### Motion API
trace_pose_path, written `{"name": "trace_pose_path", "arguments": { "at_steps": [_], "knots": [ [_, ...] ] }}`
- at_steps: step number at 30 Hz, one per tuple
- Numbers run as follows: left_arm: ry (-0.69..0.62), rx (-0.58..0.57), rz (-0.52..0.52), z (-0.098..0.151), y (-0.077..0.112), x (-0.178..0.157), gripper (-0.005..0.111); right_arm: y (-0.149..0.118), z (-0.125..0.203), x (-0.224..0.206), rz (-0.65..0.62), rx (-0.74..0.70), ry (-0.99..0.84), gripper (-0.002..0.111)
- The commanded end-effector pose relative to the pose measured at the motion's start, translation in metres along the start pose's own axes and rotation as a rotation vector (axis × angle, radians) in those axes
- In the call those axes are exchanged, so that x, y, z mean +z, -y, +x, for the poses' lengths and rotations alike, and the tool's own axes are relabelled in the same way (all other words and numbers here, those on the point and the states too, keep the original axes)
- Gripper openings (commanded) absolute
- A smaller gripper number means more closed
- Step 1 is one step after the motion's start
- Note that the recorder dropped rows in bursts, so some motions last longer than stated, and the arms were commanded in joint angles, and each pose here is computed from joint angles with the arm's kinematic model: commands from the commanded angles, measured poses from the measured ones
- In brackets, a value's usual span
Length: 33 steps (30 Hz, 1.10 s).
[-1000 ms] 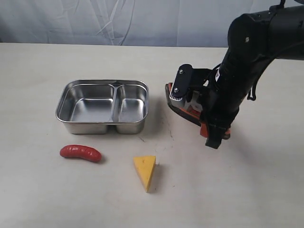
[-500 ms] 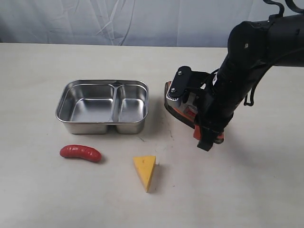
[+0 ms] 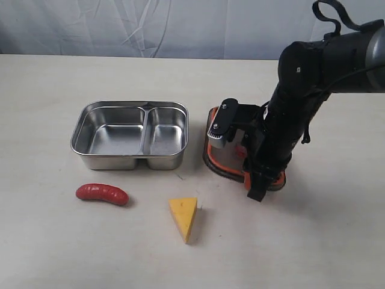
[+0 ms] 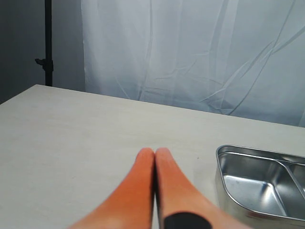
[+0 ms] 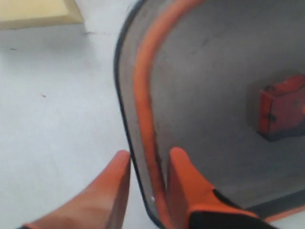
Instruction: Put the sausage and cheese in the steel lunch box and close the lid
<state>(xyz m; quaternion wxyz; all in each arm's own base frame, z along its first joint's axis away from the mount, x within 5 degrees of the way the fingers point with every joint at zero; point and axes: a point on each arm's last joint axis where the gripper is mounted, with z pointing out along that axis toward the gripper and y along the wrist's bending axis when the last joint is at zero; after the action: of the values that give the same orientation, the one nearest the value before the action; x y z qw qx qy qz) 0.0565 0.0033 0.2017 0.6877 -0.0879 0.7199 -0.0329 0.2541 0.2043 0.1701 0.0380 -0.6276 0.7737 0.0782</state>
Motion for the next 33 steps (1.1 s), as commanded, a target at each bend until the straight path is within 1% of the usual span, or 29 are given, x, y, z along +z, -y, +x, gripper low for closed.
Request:
{"name": "trace_pose_path", "arguments": {
  "at_steps": [1,6,8,10,12,13,15,18,19,20,21,23,24,26,27,29,32,33],
  "knots": [
    [0.008,-0.004,0.001,0.000,0.000,0.000,0.000,-0.002,0.002,0.002,-0.028,0.015,-0.014,0.035],
    [0.008,-0.004,0.001,0.000,0.000,0.000,0.000,-0.002,0.002,0.002,-0.027,0.024,-0.013,0.035],
    [0.008,-0.004,0.001,0.000,0.000,0.000,0.000,-0.001,0.001,0.000,-0.020,0.038,-0.009,0.037],
    [0.008,-0.004,0.001,0.000,0.000,0.000,0.000,-0.001,-0.001,-0.009,-0.001,0.076,0.014,0.039],
    [0.008,-0.004,0.001,0.000,0.000,0.000,0.000,-0.001,-0.006,-0.022,0.025,0.133,0.057,0.039],
    [0.008,-0.007,0.002,0.000,0.000,0.000,0.000,-0.001,-0.009,-0.031,0.038,0.168,0.094,0.037],
    [0.008,-0.025,0.004,0.000,0.000,0.000,0.000,-0.002,-0.014,-0.048,0.064,0.245,0.180,0.028],
    [0.039,-0.081,0.010,-0.002,0.001,0.000,0.000,-0.007,-0.019,-0.067,0.053,0.346,0.276,0.007],
    [0.060,-0.126,0.014,-0.004,0.001,0.000,0.000,-0.010,-0.019,-0.070,0.038,0.355,0.282,0.003],
    [0.086,-0.199,0.019,-0.007,0.001,-0.001,0.000,-0.012,-0.018,-0.072,0.017,0.360,0.279,0.000],
    [0.114,-0.271,0.022,-0.009,0.000,-0.001,0.000,-0.015,-0.017,-0.074,0.002,0.359,0.270,0.000],
    [0.165,-0.385,0.022,-0.014,-0.001,-0.001,0.000,-0.018,-0.014,-0.076,-0.014,0.373,0.257,0.003],
    [0.212,-0.442,0.014,-0.018,-0.003,-0.002,0.000,-0.020,-0.013,-0.077,-0.013,0.391,0.261,0.006],
    [0.275,-0.577,0.001,-0.022,-0.007,-0.003,0.000,-0.023,-0.010,-0.084,0.006,0.438,0.298,0.011],
    [0.295,-0.614,-0.006,-0.024,-0.009,-0.004,0.000,-0.025,-0.008,-0.089,0.024,0.462,0.330,0.013],
    [0.289,-0.664,0.000,-0.023,-0.009,-0.004,0.000,-0.028,-0.005,-0.099,0.077,0.509,0.418,0.014],
    [0.234,-0.821,0.041,-0.021,-0.005,-0.003,0.000,-0.034,0.004,-0.116,0.161,0.556,0.559,0.014],
    [0.230,-0.816,0.068,-0.029,-0.001,-0.005,0.000,-0.037,0.007,-0.121,0.182,0.564,0.598,0.014]
  ]
}}
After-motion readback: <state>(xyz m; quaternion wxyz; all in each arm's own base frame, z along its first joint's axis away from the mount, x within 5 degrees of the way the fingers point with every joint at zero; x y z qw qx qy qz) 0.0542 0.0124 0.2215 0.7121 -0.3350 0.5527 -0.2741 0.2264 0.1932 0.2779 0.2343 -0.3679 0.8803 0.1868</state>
